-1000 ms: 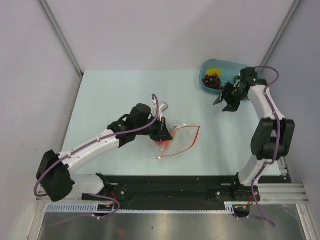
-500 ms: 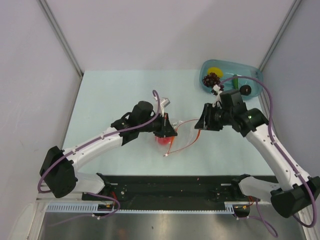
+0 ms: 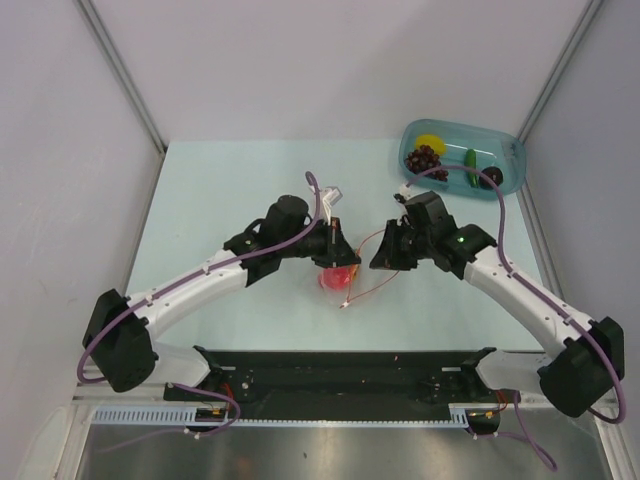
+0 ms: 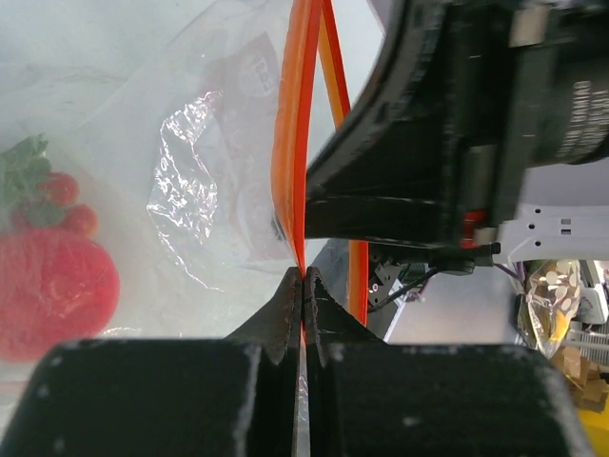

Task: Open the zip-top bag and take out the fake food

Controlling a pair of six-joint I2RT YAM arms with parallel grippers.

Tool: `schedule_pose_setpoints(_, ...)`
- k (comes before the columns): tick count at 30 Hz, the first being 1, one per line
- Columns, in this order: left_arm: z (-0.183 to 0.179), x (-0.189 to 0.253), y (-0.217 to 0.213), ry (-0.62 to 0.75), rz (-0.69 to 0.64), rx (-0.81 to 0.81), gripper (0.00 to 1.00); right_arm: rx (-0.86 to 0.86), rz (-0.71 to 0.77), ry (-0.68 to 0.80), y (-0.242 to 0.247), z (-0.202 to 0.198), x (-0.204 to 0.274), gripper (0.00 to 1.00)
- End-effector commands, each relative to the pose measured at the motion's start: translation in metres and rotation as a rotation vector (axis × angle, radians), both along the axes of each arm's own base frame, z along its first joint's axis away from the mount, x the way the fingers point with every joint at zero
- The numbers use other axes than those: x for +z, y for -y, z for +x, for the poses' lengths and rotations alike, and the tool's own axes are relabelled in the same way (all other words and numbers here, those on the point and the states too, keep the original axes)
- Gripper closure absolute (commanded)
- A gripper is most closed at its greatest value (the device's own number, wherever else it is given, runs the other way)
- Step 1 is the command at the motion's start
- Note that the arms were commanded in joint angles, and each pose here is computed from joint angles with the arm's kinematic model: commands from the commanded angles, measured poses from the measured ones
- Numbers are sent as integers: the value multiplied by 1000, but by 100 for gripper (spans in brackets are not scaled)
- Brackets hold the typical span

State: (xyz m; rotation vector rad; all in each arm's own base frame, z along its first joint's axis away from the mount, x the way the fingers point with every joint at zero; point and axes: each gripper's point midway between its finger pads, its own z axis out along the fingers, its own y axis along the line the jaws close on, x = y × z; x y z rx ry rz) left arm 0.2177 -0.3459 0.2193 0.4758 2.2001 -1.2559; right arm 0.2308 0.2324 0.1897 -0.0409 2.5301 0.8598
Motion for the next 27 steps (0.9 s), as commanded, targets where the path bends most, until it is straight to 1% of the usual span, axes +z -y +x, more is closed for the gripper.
schedule_pose_setpoints(1, -4, 30, 4, 36, -71, 7, 100, -69, 3, 83, -5, 28, -5, 89)
schedule_pose_setpoints(4, -7, 35, 11, 53, -70, 8, 100, -70, 12, 89, -12, 38, -16, 89)
schedule_pose_setpoints(8, -14, 29, 26, 37, -54, -19, 100, -73, 45, 60, -24, 44, -30, 88)
schedule_pose_setpoints(13, -15, 27, 35, 22, -62, -19, 100, -120, 49, 25, -29, 50, -50, 87)
schedule_pose_setpoints(16, -15, 21, 37, 6, -54, -24, 100, -107, 86, -6, -36, 46, -57, 86)
schedule_pose_setpoints(17, -15, 19, 37, 2, -49, -26, 100, -79, 103, -29, -39, 40, -60, 86)
schedule_pose_setpoints(19, -15, 15, 35, -3, -39, -21, 100, -28, 138, -39, -47, 32, -57, 83)
schedule_pose_setpoints(20, -16, 14, 34, -2, -37, -20, 100, -12, 140, -51, -48, 27, -60, 80)
schedule_pose_setpoints(22, -17, 11, 31, -2, -32, -13, 100, 28, 154, -40, -52, 21, -60, 72)
schedule_pose_setpoints(23, -17, 8, 30, -6, -25, -10, 100, 43, 154, -40, -53, 16, -62, 66)
schedule_pose_setpoints(27, -17, -1, 25, -16, 5, 9, 100, 94, 175, -77, -60, 6, -79, 54)
